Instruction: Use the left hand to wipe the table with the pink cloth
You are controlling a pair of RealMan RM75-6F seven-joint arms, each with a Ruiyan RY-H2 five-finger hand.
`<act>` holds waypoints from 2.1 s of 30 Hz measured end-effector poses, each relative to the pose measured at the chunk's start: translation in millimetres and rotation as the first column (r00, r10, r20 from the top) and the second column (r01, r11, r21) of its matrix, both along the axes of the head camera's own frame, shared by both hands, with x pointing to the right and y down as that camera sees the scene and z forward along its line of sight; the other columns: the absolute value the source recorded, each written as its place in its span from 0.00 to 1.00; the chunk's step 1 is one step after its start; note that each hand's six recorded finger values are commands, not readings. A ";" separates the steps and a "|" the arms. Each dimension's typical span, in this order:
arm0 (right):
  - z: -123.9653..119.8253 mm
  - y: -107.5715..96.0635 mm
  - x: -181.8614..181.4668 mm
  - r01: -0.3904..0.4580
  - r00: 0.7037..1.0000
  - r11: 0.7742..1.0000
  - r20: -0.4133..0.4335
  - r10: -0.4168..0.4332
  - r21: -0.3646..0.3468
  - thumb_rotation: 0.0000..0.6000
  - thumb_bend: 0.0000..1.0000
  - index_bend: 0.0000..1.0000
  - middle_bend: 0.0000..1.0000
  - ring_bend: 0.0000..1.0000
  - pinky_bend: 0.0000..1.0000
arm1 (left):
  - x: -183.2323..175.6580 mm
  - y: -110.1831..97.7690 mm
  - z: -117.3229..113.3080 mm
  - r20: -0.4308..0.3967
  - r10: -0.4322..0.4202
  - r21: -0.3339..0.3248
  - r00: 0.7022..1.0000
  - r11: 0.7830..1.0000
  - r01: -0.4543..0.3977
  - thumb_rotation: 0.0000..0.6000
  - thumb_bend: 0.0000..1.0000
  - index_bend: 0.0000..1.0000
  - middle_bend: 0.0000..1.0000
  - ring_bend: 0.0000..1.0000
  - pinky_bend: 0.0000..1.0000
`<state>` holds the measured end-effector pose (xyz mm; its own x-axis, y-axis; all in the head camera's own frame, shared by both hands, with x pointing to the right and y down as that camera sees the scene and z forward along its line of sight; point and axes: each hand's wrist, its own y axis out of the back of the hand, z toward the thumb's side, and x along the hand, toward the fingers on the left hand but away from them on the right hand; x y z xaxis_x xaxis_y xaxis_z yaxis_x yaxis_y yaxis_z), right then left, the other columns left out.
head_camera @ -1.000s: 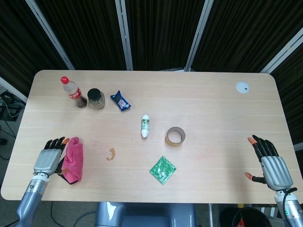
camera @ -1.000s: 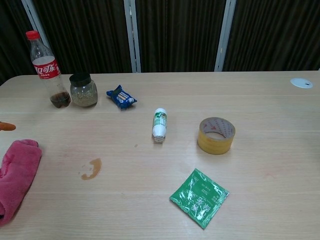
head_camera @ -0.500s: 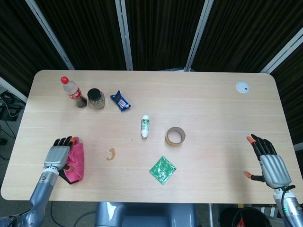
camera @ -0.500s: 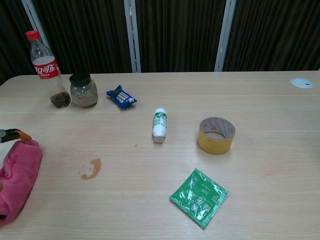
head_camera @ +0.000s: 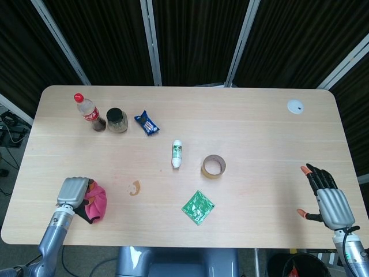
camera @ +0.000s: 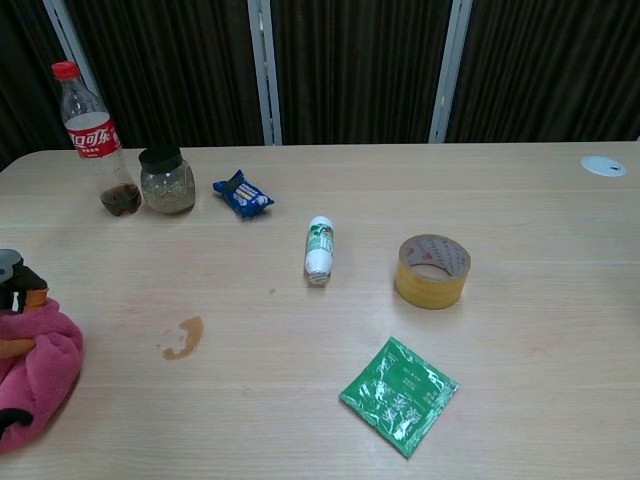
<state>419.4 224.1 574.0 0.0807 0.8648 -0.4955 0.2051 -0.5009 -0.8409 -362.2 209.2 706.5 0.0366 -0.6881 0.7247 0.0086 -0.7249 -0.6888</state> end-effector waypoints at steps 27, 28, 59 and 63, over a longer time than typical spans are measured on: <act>0.3 -1.3 0.7 -0.004 1.000 1.000 0.011 0.004 0.000 1.00 0.02 0.00 0.00 0.00 0.00 | 115.8 -40.9 -8.9 -0.312 -0.011 0.107 0.950 0.993 0.047 1.00 0.61 0.85 0.60 0.49 0.53; 0.3 -1.4 1.0 -0.004 1.000 1.000 0.012 0.004 -0.001 1.00 0.02 0.00 0.00 0.00 0.00 | 120.2 -39.0 -6.8 -0.312 -0.004 0.104 0.950 0.994 0.038 1.00 0.61 0.85 0.59 0.49 0.53; -0.4 -0.6 1.1 -0.008 1.000 1.000 0.019 0.008 -0.006 1.00 0.02 0.00 0.00 0.00 0.00 | 11.7 -50.0 19.2 -0.005 0.013 0.147 1.000 0.989 -0.012 1.00 0.61 0.84 0.59 0.49 0.53; -0.3 -0.4 0.7 -0.007 1.000 1.000 0.016 0.007 -0.006 1.00 0.02 0.00 0.00 0.00 0.00 | -24.5 -57.6 14.2 0.034 -0.052 0.162 0.998 0.986 0.046 1.00 0.61 0.84 0.59 0.49 0.53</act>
<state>420.1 223.6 573.7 0.0828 0.8623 -0.4997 0.2222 -0.5047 -0.8342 -386.7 151.5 720.7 -0.0258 -0.7964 0.6042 0.0042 -0.6045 -0.7966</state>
